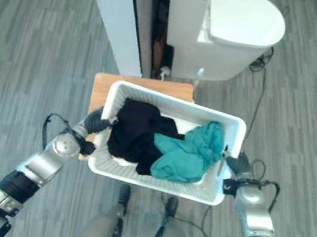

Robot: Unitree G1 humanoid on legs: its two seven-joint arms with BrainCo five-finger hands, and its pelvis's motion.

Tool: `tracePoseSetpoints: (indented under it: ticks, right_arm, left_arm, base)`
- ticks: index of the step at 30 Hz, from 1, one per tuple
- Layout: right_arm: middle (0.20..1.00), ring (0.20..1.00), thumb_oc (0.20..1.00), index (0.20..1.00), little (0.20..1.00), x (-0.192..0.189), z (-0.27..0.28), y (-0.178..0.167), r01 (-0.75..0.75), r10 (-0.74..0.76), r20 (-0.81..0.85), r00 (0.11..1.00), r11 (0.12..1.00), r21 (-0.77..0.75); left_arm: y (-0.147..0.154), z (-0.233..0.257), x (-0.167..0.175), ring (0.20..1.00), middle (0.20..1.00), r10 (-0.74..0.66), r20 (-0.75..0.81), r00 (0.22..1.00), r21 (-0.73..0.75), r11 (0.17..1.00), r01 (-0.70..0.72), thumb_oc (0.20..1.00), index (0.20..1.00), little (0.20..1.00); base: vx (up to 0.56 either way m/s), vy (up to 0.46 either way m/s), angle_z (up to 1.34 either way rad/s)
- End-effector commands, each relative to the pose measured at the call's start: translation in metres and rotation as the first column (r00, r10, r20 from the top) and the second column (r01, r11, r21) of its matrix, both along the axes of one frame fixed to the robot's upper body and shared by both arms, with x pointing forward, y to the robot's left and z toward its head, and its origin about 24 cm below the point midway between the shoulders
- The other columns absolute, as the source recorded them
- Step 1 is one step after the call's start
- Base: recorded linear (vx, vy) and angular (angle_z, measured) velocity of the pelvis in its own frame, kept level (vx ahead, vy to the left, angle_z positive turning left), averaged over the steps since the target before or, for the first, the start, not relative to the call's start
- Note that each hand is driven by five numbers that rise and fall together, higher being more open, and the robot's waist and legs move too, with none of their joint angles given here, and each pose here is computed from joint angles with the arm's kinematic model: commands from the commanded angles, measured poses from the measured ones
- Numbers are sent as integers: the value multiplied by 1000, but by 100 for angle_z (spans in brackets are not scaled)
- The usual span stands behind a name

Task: Grab the laundry basket,head to the washer,open it,put in the laundry and shut it.

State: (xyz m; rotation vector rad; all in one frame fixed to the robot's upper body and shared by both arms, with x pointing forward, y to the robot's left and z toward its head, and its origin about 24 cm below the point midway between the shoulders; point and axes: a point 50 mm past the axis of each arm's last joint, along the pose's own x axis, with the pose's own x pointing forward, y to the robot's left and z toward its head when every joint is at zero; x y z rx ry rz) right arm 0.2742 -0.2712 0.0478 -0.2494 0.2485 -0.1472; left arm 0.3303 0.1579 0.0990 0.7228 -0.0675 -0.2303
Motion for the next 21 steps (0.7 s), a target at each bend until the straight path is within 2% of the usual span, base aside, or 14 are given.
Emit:
tracePoseSetpoints:
  ticks: [1, 3, 7, 10, 14, 15, 19, 21]
  right_arm:
    - [200, 200, 200, 200, 200, -15, 3, -12, -12, 10, 52, 999, 999, 48]
    - [200, 200, 200, 200, 200, -14, 4, -8, -27, 22, 70, 997, 998, 63]
    - [200, 200, 200, 200, 200, -17, 3, -3, -38, 31, 87, 996, 995, 87]
    - [200, 200, 200, 200, 200, -26, -16, 1, -59, 59, 7, 998, 993, 102]
    - [200, 200, 200, 200, 200, -28, -33, 1, -73, 80, -82, 993, 993, 90]
    - [200, 200, 200, 200, 200, -28, -33, 1, -73, 80, -82, 993, 993, 90]
    - [200, 200, 200, 200, 200, -27, -39, 6, -123, 133, -126, 983, 989, 87]
    - [200, 200, 200, 200, 200, -29, -40, 6, -131, 141, -135, 981, 988, 82]
  left_arm:
    - [-44, 4, 7, 200, 200, -174, 51, 984, 31, 985, 172, 200, 200, 200]
    - [-47, 6, 10, 200, 200, -180, 59, 982, 26, 984, 179, 200, 200, 200]
    - [-46, 11, 15, 200, 200, -173, 77, 982, 58, 984, 169, 200, 200, 200]
    - [-22, 15, 20, 200, 200, -102, 86, 991, 73, 993, 96, 200, 200, 200]
    - [12, 13, 19, 200, 200, -3, 82, 997, 63, 998, -2, 200, 200, 200]
    - [12, 13, 19, 200, 200, -3, 81, 997, 63, 998, -2, 200, 200, 200]
    - [45, -5, 9, 200, 200, 104, 38, 994, 58, 993, -106, 200, 200, 200]
    - [51, -8, 5, 200, 200, 121, 25, 992, 47, 991, -122, 200, 200, 200]
  base:
    - [-134, 183, -3]
    - [-189, 197, -25]
    - [-161, 102, -116]
    - [-288, 24, -182]
    - [-250, -193, -177]
    - [-252, -326, -174]
    - [-240, -494, -138]
    - [-109, -446, -131]
